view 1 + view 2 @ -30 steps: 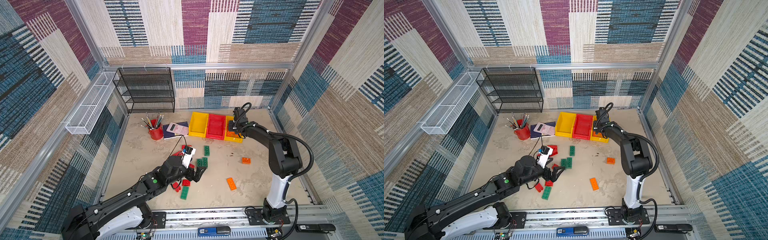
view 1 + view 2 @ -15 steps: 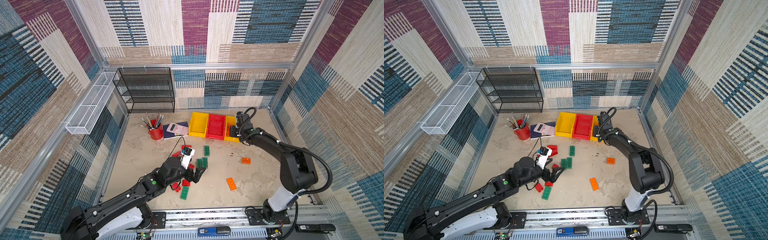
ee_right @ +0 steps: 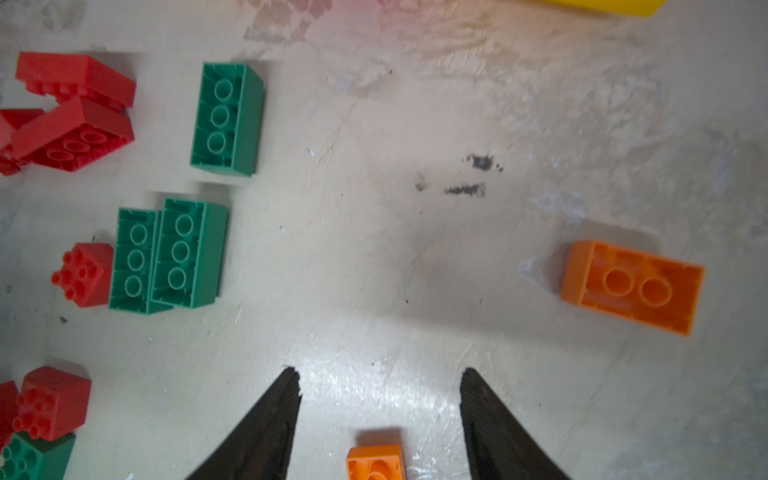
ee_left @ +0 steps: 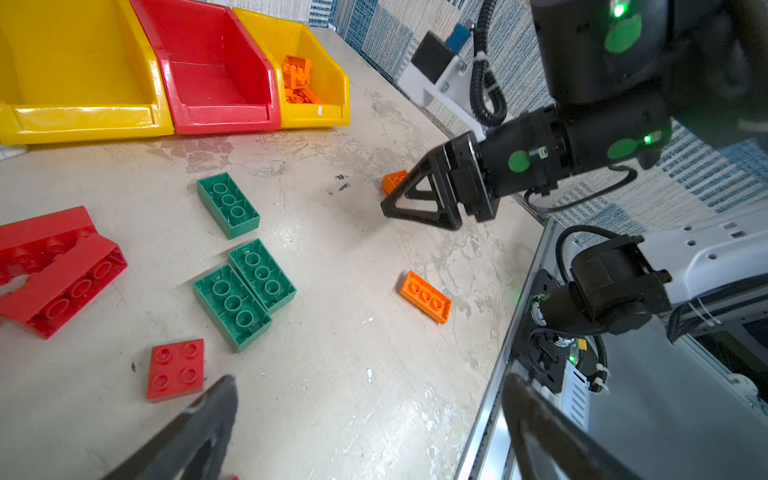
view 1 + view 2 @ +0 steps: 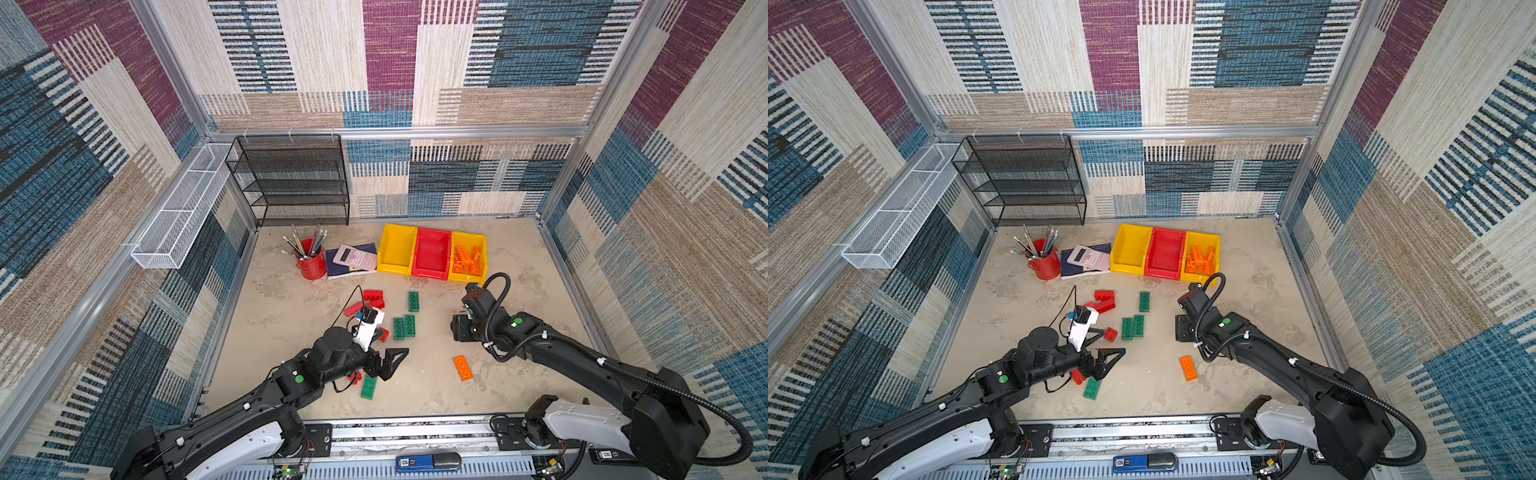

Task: Sort the legos into containers by color
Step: 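Move the right gripper to an orange 2x3 brick nearer the robot and grasp it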

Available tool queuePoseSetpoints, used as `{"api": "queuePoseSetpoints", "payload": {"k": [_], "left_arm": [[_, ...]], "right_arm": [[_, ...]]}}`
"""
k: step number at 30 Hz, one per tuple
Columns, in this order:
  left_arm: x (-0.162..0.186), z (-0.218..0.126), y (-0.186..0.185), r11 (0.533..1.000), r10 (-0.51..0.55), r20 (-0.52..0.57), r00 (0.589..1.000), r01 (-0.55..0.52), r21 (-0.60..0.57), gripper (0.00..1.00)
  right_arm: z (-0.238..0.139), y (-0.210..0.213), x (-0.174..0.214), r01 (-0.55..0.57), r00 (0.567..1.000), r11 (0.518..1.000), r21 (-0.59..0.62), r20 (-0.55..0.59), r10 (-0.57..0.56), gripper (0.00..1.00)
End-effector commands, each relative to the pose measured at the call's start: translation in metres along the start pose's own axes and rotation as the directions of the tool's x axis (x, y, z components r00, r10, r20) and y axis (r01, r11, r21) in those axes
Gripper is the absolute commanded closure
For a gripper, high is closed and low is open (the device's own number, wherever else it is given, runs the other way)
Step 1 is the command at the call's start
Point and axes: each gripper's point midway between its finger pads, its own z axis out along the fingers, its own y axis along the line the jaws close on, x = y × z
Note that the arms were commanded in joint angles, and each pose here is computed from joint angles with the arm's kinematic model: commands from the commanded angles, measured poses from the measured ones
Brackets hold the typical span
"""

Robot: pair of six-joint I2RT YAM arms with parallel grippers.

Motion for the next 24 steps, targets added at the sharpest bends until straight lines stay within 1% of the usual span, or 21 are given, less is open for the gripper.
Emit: {"api": "queuePoseSetpoints", "payload": {"k": [1,3,10,15,19,21,24], "left_arm": [[-0.008,-0.002,-0.008,0.999,-0.017,0.033,0.999,0.016,0.035,0.01],[-0.008,-0.005,-0.008,0.999,-0.019,0.042,0.999,0.017,0.038,0.01],[-0.006,-0.014,-0.005,1.0,-0.013,0.059,0.998,0.012,0.02,0.01],[-0.003,-0.017,-0.001,1.0,0.004,0.058,0.998,-0.004,0.003,0.01],[-0.004,-0.016,0.0,1.0,0.012,0.062,0.998,-0.012,-0.002,0.01],[-0.004,-0.015,0.0,1.0,0.015,0.06,0.998,-0.014,-0.002,0.01],[-0.004,-0.015,0.001,1.0,0.018,0.059,0.998,-0.018,-0.007,0.01]], "right_arm": [[0.002,-0.001,0.03,-0.066,0.995,0.996,0.051,-0.075,0.07,0.36],[0.004,-0.001,0.045,-0.059,0.992,0.995,0.082,-0.107,0.068,0.36],[0.003,-0.007,0.077,-0.073,0.982,0.992,0.107,-0.164,0.09,0.36],[0.006,-0.007,0.092,-0.073,0.976,0.994,0.083,-0.2,0.089,0.38],[0.014,-0.011,0.099,-0.05,0.97,0.992,0.118,-0.23,0.076,0.41],[0.017,-0.011,0.101,-0.039,0.969,0.991,0.127,-0.238,0.068,0.46],[0.018,-0.007,0.099,-0.035,0.97,0.993,0.115,-0.236,0.061,0.58]]}}
